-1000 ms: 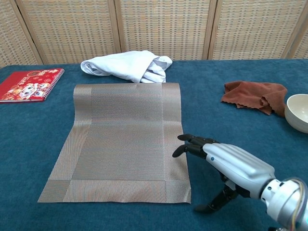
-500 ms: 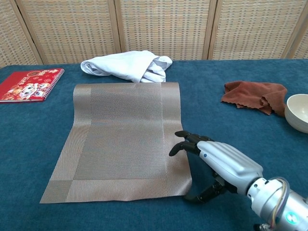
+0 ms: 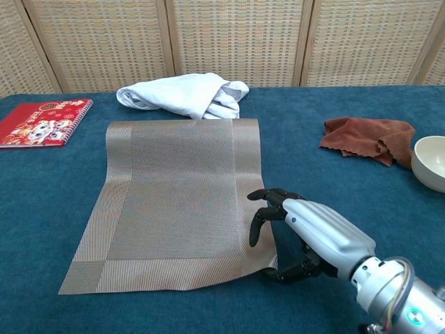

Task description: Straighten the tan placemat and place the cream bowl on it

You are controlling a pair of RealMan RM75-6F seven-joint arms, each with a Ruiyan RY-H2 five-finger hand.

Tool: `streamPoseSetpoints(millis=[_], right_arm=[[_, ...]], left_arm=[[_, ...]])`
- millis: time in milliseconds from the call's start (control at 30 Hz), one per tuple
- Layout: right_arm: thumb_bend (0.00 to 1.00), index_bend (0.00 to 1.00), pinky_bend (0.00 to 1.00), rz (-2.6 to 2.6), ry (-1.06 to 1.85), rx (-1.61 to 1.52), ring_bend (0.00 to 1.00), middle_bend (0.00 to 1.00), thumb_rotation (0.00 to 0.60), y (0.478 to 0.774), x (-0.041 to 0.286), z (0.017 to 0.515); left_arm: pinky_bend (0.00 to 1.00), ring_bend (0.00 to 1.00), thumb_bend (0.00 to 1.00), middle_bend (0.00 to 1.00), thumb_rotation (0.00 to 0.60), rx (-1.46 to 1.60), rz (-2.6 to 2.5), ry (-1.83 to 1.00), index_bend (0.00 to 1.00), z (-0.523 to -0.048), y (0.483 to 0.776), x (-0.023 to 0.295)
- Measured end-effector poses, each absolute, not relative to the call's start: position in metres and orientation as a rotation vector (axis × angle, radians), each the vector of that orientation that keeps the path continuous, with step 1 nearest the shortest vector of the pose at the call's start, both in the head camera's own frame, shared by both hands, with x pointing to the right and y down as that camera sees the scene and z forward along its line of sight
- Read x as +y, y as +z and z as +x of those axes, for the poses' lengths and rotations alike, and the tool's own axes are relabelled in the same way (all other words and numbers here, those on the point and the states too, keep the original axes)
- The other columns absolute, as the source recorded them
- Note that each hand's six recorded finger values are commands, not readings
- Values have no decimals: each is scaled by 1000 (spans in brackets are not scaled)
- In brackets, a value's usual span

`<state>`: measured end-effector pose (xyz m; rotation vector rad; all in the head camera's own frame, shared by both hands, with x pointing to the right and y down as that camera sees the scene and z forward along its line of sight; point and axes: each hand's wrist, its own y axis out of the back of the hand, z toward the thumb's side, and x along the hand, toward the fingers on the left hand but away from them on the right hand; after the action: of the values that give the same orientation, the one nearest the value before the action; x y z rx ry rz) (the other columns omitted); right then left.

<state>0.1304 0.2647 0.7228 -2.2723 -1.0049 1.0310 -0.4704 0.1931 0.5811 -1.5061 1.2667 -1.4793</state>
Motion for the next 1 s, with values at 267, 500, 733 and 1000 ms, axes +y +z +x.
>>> streamPoseSetpoints(millis=[267,500,733,1000], right_arm=[[481,617,134,-2275,1037,-1018,0,252,600,726,267,128],[552,661,134,-2272,1051,-1009,0,267,600,729,268,128],[651,691,134,-2266,1052,-1015,0,273,600,727,268,129],[665,702,134,-2248,1053,-1018,2,277,600,722,265,134]], left_arm=[[0,0,281,0,600,1285,-1507,-1476,0,-472,580,192],[0,0,281,0,600,1294,-1507,-1478,0,-474,580,191],[0,0,281,0,600,1298,-1506,-1476,0,-474,580,191],[0,0,281,0,600,1296,-1506,-1476,0,-473,580,191]])
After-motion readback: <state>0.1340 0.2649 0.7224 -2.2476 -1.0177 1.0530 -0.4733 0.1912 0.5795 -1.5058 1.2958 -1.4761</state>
